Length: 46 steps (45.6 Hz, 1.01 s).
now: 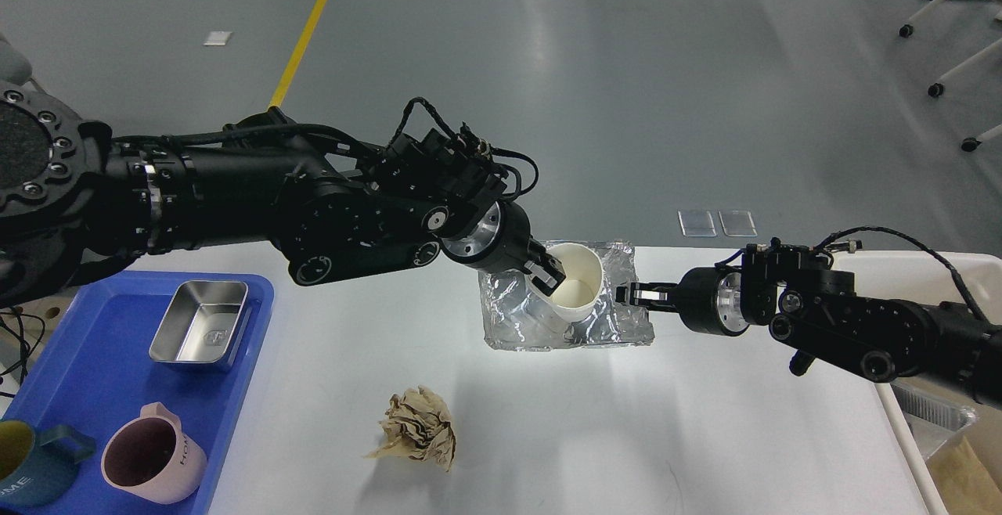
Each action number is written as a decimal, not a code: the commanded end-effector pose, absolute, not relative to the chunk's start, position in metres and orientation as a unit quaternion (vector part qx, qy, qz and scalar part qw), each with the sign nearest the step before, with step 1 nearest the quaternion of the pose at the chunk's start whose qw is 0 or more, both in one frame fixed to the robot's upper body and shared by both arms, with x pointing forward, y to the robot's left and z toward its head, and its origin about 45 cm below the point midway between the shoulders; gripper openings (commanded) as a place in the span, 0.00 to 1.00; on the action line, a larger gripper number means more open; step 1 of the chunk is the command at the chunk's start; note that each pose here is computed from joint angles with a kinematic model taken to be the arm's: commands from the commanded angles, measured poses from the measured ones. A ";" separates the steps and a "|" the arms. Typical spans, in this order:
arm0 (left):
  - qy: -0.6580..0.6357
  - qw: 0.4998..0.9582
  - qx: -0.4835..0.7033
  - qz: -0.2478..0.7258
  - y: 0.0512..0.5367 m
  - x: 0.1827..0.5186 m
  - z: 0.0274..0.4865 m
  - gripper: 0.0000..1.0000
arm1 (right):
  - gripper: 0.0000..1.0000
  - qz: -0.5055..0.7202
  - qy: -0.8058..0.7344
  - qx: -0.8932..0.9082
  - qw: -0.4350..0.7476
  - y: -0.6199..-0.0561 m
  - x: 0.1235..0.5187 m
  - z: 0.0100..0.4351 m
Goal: Tidy desktop
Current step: 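Lower the paper cup into the foil tray and release it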
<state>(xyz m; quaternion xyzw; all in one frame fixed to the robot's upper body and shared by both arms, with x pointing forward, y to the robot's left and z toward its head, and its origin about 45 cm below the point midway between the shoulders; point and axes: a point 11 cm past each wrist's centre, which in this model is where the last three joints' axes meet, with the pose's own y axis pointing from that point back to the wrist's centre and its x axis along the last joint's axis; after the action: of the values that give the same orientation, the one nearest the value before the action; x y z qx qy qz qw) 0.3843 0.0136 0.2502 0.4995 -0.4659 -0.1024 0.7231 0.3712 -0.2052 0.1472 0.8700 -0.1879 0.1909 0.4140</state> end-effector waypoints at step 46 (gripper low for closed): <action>-0.526 0.705 0.471 -0.074 -0.033 0.394 0.290 0.86 | 0.00 0.194 -0.177 0.875 0.407 -0.197 0.369 0.152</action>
<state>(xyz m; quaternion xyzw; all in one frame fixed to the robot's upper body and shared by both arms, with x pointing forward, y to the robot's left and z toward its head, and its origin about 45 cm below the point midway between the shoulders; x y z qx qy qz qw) 0.3899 -0.0265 0.2674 0.4767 -0.5057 -0.0792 0.7146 0.3686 -0.1963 0.1518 0.8752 -0.1762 0.1942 0.4066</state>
